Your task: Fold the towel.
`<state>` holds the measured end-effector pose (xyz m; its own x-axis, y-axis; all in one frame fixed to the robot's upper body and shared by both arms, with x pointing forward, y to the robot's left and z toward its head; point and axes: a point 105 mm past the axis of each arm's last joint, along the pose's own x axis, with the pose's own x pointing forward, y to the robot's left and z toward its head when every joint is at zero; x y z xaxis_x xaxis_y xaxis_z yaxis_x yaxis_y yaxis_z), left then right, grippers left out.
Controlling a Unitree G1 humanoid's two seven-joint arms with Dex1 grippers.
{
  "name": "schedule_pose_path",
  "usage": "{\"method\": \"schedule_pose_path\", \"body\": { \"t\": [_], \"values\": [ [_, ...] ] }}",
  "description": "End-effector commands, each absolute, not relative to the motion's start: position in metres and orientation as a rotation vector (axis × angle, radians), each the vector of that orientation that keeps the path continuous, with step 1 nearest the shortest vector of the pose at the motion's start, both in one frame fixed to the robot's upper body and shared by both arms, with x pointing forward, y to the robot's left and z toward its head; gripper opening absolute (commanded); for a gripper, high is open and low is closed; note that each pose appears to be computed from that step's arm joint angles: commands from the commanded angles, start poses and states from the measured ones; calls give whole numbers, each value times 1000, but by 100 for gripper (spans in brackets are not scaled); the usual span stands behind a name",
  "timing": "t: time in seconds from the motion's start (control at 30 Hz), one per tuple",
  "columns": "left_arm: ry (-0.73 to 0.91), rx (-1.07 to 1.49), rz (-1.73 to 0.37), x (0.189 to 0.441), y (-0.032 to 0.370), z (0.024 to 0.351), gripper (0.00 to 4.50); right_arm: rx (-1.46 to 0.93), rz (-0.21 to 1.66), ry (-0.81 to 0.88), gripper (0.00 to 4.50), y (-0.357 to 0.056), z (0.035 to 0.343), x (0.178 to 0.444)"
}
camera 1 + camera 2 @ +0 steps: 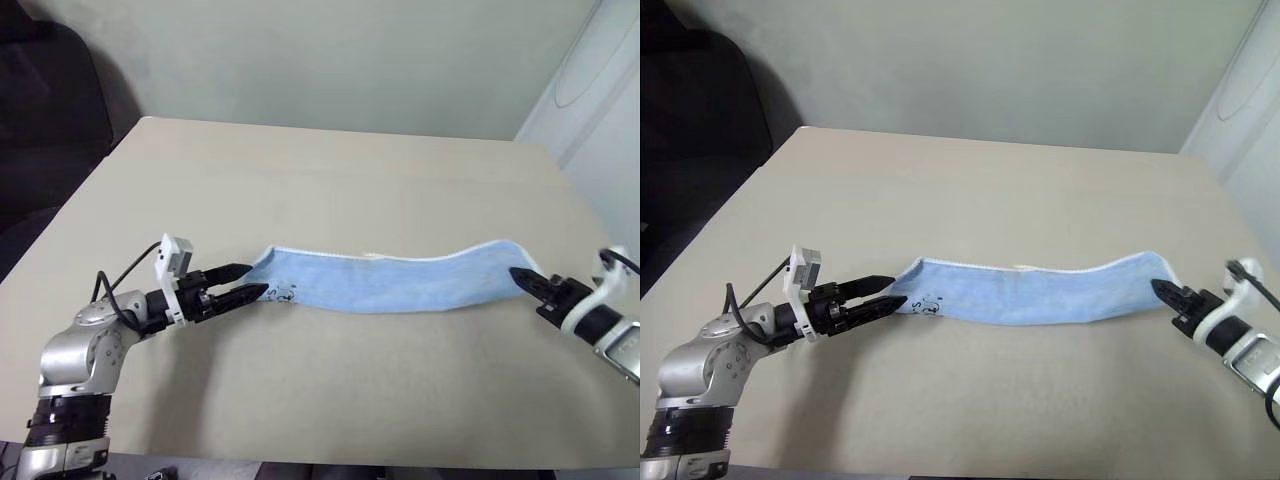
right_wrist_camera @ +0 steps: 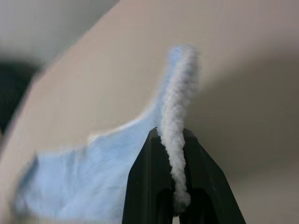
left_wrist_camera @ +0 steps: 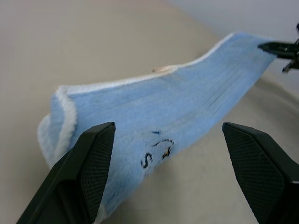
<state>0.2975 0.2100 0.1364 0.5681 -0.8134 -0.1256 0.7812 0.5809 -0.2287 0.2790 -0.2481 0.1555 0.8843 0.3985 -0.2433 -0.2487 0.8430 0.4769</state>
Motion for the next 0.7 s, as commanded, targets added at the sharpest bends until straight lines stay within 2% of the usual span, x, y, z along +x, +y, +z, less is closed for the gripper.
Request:
{"method": "schedule_pose_path", "body": {
  "t": [0.03, 0.2, 0.33, 0.53, 0.7],
  "values": [
    [186, -130, -945, 301, 208, 145, 400, 261, 520, 370, 4, -214, 164, 277],
    [178, -139, -945, 301, 205, 144, 400, 48, 675, 448, 4, -175, 154, 281],
    [168, -147, -942, 301, 203, 143, 400, -47, 715, 500, 4, -156, 138, 292],
    [161, -154, -934, 299, 201, 142, 400, -116, 726, 539, 4, -132, 114, 313],
    [159, -156, -926, 298, 202, 142, 400, -129, 754, 541, 4, -119, 110, 320]
  ]
}}
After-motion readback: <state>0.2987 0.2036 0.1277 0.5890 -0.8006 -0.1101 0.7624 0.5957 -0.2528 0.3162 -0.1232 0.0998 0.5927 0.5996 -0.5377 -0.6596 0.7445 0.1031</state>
